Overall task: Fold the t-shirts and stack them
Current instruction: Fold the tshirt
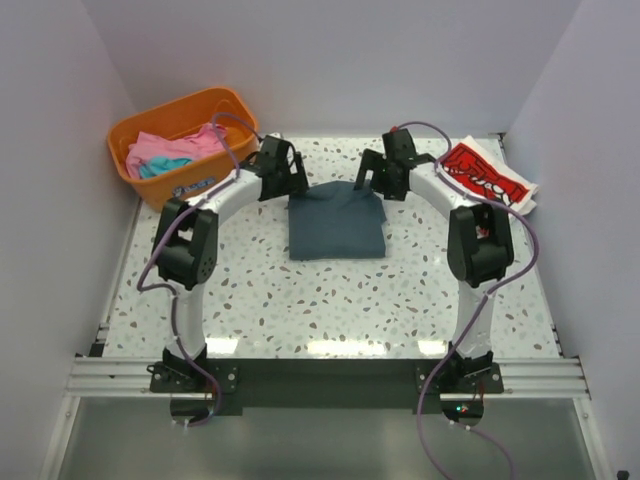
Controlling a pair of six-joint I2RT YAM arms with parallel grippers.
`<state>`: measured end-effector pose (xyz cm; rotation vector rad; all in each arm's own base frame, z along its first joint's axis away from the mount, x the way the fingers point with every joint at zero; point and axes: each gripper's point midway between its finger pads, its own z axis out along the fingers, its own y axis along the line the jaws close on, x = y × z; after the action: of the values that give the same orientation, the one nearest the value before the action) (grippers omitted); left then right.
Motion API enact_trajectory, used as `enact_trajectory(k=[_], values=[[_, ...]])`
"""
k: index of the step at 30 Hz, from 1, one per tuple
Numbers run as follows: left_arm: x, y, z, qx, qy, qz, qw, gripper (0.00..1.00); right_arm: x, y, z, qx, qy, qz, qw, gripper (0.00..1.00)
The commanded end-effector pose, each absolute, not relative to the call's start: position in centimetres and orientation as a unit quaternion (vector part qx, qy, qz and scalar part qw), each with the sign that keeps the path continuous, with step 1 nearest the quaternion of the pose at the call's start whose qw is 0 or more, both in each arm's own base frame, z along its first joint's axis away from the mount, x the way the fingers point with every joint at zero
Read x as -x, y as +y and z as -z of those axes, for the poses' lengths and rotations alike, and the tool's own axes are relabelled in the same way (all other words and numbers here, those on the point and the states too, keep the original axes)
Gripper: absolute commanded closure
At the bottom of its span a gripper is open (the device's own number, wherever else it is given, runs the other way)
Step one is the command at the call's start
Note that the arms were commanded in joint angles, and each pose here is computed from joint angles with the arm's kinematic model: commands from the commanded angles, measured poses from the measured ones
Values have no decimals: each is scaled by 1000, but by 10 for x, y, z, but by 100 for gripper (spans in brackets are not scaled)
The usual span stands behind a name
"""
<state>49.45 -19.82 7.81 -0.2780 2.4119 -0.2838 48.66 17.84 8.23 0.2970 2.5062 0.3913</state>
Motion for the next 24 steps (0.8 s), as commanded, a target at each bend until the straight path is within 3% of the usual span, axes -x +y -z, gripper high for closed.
enact_trajectory(k=[1,6,8,13,18,24], values=[[-497,-188,-115,106,914,104,379,0,-492,176,-122,-90,929,-149,328,1],[-468,-187,-131,97,905,138,390,0,-464,195,-132,-59,914,-220,335,1],[-466,-214,-146,60,893,211,394,0,-452,210,-127,-44,914,-260,309,1],[-468,-258,-152,-1,880,285,380,0,-459,238,-116,-44,903,-319,286,1],[-488,-267,-106,0,903,266,337,0,-481,247,-102,-60,903,-326,273,2],[-532,-262,-72,13,913,207,351,0,-514,237,-62,-78,921,-264,275,1]])
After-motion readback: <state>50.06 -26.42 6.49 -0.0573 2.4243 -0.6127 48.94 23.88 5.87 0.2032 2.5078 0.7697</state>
